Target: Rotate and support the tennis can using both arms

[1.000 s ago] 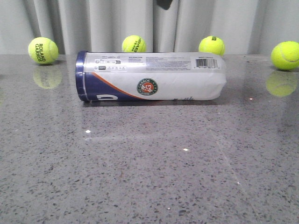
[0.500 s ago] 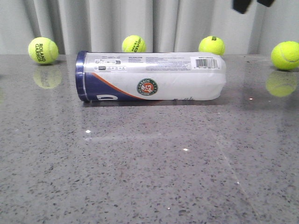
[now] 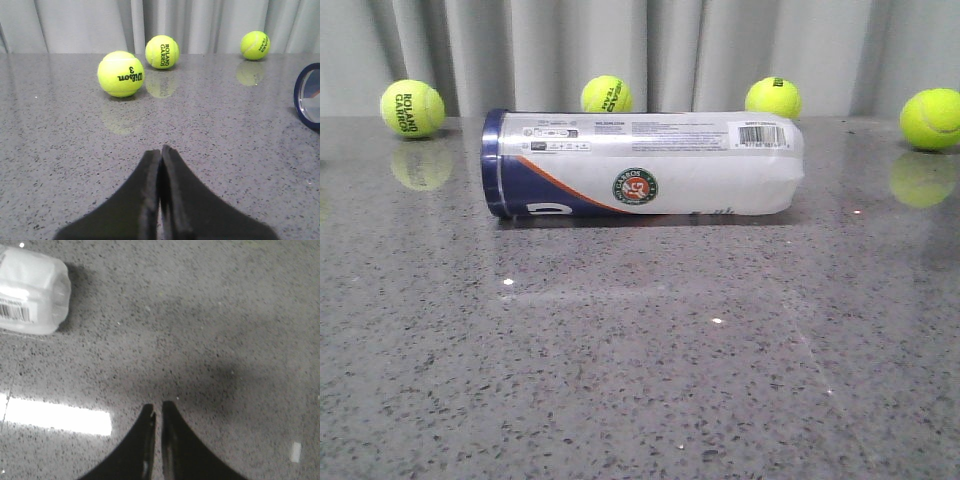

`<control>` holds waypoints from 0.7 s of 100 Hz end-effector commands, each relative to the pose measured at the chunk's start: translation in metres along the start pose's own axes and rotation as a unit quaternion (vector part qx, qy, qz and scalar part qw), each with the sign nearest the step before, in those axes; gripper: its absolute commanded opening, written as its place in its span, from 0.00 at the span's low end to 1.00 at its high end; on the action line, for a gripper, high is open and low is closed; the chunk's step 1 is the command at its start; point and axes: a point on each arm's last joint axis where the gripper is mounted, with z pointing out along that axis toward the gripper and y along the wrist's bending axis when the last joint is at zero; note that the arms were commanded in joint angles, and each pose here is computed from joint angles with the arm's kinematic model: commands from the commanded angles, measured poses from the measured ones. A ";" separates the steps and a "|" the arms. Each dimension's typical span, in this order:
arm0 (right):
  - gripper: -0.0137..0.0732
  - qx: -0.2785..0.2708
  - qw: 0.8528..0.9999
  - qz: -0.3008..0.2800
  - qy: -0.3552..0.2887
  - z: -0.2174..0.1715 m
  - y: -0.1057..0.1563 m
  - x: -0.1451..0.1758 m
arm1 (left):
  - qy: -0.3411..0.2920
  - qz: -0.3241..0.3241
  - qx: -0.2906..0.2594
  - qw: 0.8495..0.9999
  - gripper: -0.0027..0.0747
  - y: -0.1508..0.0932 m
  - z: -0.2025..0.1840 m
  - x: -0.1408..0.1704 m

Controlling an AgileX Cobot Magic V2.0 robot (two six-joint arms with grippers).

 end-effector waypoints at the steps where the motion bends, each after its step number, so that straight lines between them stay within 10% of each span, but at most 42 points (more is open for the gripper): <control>1: 0.21 0.005 0.998 0.008 -0.057 -0.022 -0.009 0.008 | -0.033 -0.009 -0.001 0.999 0.01 0.000 0.000 0.006; 70: 0.21 -0.051 0.943 -0.001 -0.329 -0.037 -0.026 0.119 | -0.033 -0.009 -0.001 0.999 0.01 0.000 0.000 0.006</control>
